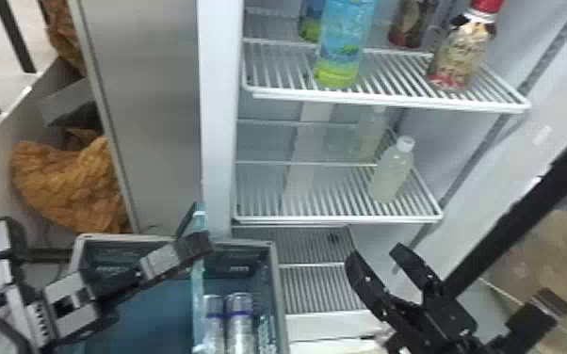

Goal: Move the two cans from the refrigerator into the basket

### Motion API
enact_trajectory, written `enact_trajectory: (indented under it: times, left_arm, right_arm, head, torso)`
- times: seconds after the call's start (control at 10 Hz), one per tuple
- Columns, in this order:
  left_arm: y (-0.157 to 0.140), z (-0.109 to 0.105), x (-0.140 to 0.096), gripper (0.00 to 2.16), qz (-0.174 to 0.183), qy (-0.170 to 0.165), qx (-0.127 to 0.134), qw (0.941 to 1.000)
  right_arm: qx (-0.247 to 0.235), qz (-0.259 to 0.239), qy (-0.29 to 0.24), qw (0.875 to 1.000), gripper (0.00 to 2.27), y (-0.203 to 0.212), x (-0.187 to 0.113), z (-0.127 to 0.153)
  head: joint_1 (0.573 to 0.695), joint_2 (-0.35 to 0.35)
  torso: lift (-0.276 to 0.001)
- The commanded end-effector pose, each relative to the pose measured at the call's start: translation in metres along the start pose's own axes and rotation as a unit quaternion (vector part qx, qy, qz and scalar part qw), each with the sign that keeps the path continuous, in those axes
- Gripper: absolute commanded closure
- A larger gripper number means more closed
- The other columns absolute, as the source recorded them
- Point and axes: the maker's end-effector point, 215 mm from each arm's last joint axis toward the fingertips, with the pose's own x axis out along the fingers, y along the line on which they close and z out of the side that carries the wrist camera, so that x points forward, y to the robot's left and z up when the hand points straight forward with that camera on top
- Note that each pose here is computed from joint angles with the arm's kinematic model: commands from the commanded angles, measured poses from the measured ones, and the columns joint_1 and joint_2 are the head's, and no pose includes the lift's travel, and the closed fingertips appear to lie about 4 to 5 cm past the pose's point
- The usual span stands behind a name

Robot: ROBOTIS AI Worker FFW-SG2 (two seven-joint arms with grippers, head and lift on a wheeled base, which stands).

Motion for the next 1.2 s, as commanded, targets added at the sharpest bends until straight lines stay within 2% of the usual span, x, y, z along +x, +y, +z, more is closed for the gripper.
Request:
enact_trajectory:
  times: [0.0,0.2,0.5,0.8,1.1]
  left_arm:
    - [0.001,0.0,0.0,1.21,0.001,0.0,0.0,1.0]
    - [0.003,-0.002,-0.003,1.21,0.004,0.0,-0.003,1.0]
    - [0.002,-0.001,-0.003,1.21,0.004,-0.002,-0.002,1.0]
    - [0.0,0.002,-0.007,1.21,0.006,-0.006,0.004,1.0]
    - [0.004,-0.003,-0.012,1.21,0.011,-0.008,-0.003,0.9999]
  right_arm:
    - [-0.012,-0.014,-0.008,1.0,0.12,-0.005,-0.02,0.009]
    - [-0.029,-0.04,-0.008,0.999,0.12,-0.014,-0.045,0.017]
    - [-0.053,-0.052,0.006,0.997,0.12,-0.013,-0.07,0.022]
    - [-0.073,-0.063,0.013,0.995,0.12,-0.016,-0.085,0.028]
    - [-0.081,-0.075,0.039,0.993,0.12,-0.013,-0.109,0.023]
  head:
    - [0.695,-0.225]
    - [0.695,-0.256]
    - [0.695,-0.302]
    - [0.695,-0.316]
    - [0.695,-0.337]
  torso:
    - [-0.219]
    - [-0.219]
    - [-0.219]
    - [-0.219]
    - [-0.219]
